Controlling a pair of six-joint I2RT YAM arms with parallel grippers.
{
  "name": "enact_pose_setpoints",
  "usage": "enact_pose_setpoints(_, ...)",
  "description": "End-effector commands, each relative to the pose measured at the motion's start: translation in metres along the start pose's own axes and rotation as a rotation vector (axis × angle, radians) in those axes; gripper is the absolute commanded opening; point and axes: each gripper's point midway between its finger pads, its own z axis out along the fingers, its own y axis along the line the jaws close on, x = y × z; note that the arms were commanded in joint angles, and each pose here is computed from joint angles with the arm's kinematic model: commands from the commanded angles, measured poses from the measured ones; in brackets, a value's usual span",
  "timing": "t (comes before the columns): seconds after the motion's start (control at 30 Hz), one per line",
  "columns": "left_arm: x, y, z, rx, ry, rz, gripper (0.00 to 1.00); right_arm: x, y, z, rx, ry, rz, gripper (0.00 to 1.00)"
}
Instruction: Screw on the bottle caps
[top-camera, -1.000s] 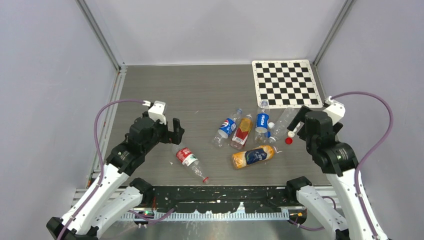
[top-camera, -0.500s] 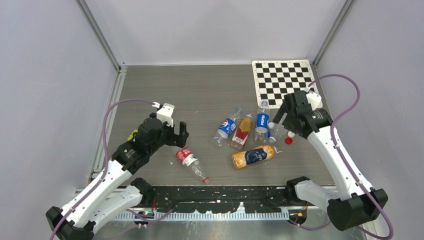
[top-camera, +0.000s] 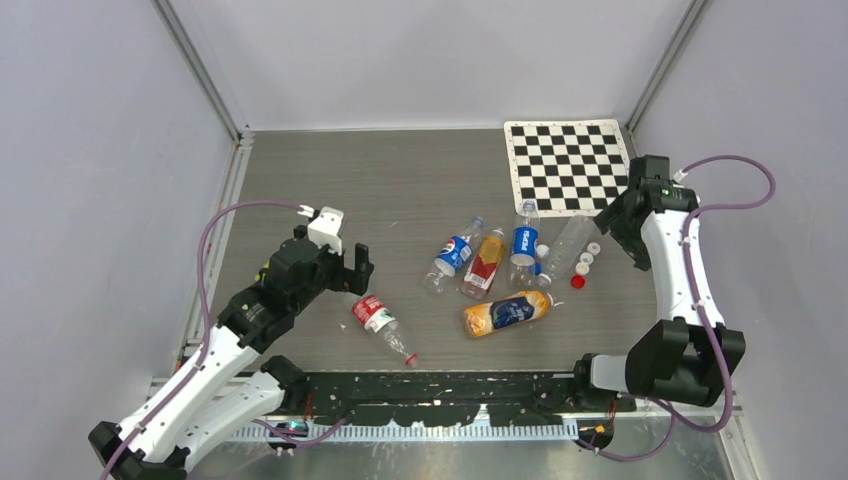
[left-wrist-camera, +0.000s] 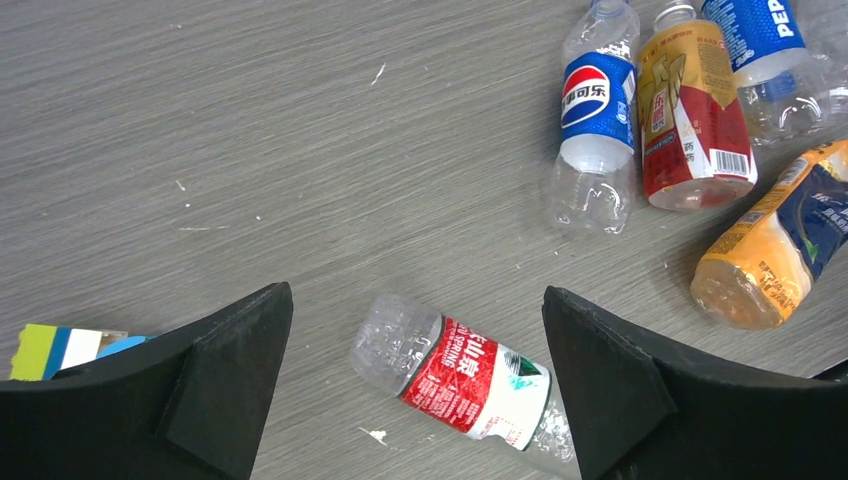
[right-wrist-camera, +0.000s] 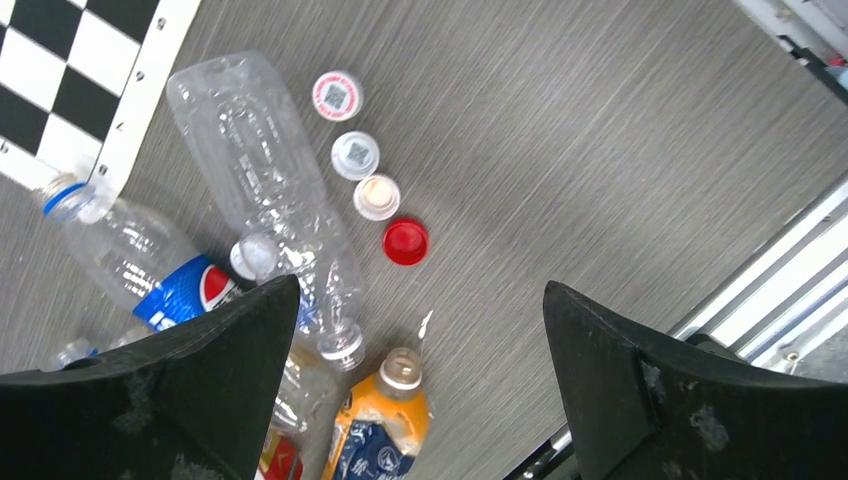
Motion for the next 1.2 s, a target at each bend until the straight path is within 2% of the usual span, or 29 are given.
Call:
enact_pose_setpoints(0.0,-0.004,0.006,0.0,-0.029,-0.024,0.037,1.0,-0.024,-0.013,0.013,0.079,-0.107,0.018,0.97)
enact_pose_setpoints(0.17,0.001,0.013,0.0,-0.063,-0.006,0.061,1.0,-0.027,-0.004,0.043,0.111,-0.069,0.016,0.91)
enact_pose_setpoints(0.47,0.005,0.016,0.006,-0.083,0.021,0.079,1.0,-0.009,0.025,0.105,0.084,0.056,0.015,0.73)
enact_pose_setpoints(0.77,0.009,0.017,0.011,-0.092,0.047,0.095,1.0,0.004,0.045,0.135,0.041,0.135,0.002,0.69)
enact_pose_setpoints(1.0,0.01,0.017,0.012,-0.092,0.053,0.097,1.0,0.005,0.043,0.141,0.051,0.129,-0.012,0.68)
enact_pose_setpoints(1.17,0.009,0.016,0.011,-0.09,0.053,0.097,1.0,0.006,0.045,0.146,0.049,0.135,-0.013,0.63)
